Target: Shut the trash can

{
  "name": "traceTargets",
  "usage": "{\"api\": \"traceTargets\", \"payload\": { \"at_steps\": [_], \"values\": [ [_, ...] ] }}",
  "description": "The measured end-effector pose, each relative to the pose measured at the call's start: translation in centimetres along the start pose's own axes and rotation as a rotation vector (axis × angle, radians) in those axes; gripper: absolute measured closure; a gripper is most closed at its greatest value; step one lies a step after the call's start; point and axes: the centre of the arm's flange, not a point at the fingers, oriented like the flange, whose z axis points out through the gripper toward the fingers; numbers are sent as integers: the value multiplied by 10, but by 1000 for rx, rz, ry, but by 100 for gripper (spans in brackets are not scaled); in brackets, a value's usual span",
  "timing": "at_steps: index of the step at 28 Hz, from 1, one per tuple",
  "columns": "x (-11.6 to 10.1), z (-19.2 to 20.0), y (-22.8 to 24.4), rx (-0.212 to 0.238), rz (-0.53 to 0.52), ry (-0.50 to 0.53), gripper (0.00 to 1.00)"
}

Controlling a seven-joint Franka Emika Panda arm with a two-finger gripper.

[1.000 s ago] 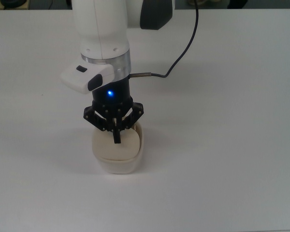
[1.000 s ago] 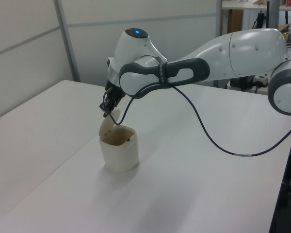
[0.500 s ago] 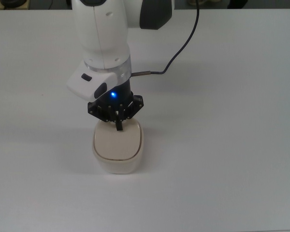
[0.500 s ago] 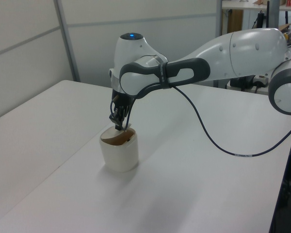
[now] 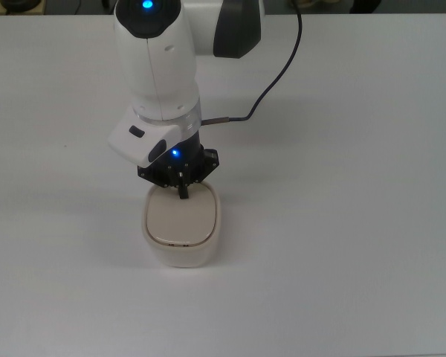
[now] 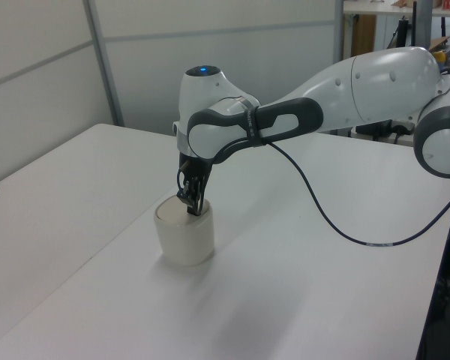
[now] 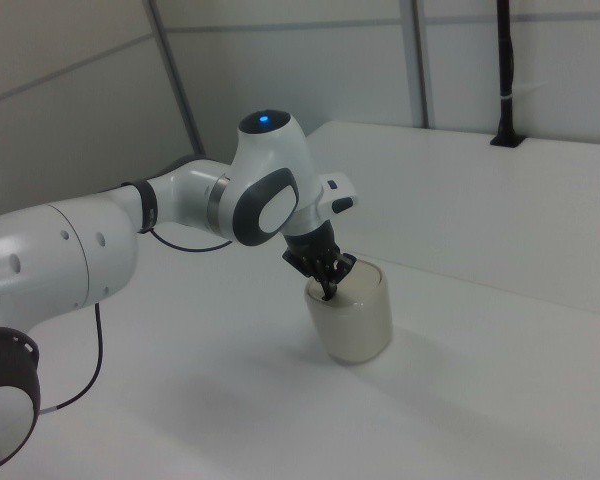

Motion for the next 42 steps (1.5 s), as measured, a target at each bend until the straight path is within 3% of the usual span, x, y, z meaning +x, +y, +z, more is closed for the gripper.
{"api": "traceTargets", "payload": {
  "at_steps": [14, 28, 34, 42],
  "values": [
    [0, -6, 9, 3, 17, 9, 99],
    [-3, -57, 15, 5, 29, 21, 97],
    [-15, -66, 27, -9, 41, -51, 74],
    [-35, -66, 26, -94, -4, -218, 45]
  ]
}}
